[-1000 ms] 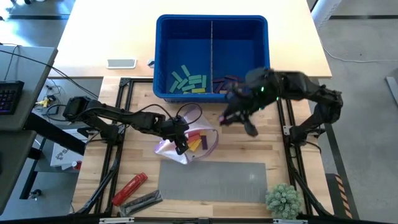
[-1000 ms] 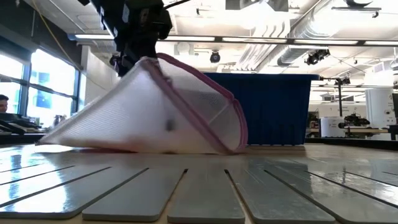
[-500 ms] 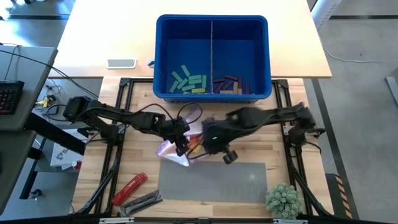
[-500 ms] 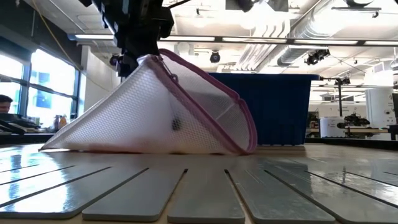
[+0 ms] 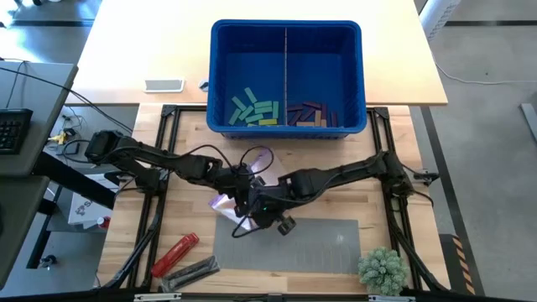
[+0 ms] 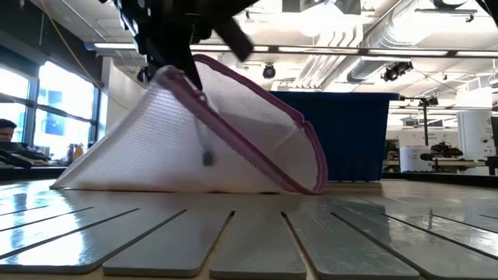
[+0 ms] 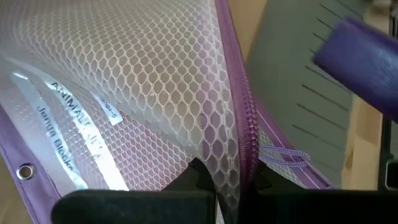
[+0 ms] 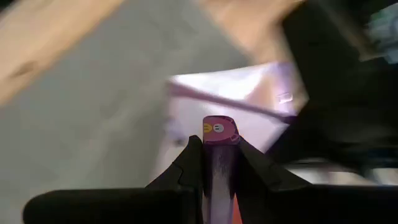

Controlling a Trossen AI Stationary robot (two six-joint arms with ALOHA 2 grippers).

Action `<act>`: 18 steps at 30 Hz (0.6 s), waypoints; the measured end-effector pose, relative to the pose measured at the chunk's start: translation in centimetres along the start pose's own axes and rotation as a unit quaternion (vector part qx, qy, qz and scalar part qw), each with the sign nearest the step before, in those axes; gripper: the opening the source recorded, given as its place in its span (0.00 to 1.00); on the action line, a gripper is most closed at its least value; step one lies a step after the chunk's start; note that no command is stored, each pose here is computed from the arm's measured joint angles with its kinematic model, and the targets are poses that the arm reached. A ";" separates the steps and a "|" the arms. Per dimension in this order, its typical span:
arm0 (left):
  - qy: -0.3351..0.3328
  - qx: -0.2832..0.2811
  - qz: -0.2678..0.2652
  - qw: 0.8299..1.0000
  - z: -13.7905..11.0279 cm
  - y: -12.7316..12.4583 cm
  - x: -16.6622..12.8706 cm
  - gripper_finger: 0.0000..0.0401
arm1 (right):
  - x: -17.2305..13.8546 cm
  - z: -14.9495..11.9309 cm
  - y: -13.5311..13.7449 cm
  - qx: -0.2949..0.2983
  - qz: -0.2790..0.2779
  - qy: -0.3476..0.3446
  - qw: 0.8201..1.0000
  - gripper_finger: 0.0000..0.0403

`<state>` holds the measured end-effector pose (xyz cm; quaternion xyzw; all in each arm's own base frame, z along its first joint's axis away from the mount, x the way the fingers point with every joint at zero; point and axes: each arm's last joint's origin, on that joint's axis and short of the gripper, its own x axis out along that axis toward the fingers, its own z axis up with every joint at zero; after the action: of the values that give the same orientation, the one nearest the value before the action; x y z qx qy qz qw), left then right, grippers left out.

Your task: Sort blocks

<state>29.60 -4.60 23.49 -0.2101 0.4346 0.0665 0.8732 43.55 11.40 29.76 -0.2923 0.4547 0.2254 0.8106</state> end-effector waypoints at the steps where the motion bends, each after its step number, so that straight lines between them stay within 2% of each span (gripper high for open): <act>1: 0.002 0.006 -0.002 1.000 -0.1 -0.2 0.0 0.00 | 0.1 0.2 0.1 -0.006 -0.022 -0.004 1.000 0.10; 2: 0.003 0.010 -0.004 1.000 -0.3 -0.4 0.0 0.00 | 0.1 0.4 0.4 -0.009 -0.041 -0.011 0.999 0.10; 5: 0.006 0.021 -0.009 1.000 -0.6 -0.9 -0.1 0.00 | 0.3 0.0 1.9 -0.004 -0.051 -0.030 0.998 0.10; 9: 0.007 0.031 -0.011 0.999 -0.8 -1.3 -0.1 0.00 | 1.7 -2.9 4.6 -0.012 -0.088 -0.016 0.996 0.10; 11: 0.006 0.029 -0.009 1.000 -0.9 -1.4 0.0 0.00 | 2.8 -3.8 5.2 -0.013 -0.121 -0.045 0.992 0.10; 15: 0.009 0.022 -0.005 1.000 -0.9 -1.4 0.4 0.00 | 3.7 -3.8 5.5 -0.023 -0.163 -0.122 0.979 0.10; 18: 0.011 0.021 -0.007 1.000 -1.0 -1.4 0.5 0.00 | 6.0 -5.5 5.8 -0.008 -0.161 -0.087 0.983 0.10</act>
<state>29.62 -6.30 22.99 -0.1950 0.4444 0.0489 0.8730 39.46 12.48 20.68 -0.3479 0.3274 0.1201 0.8703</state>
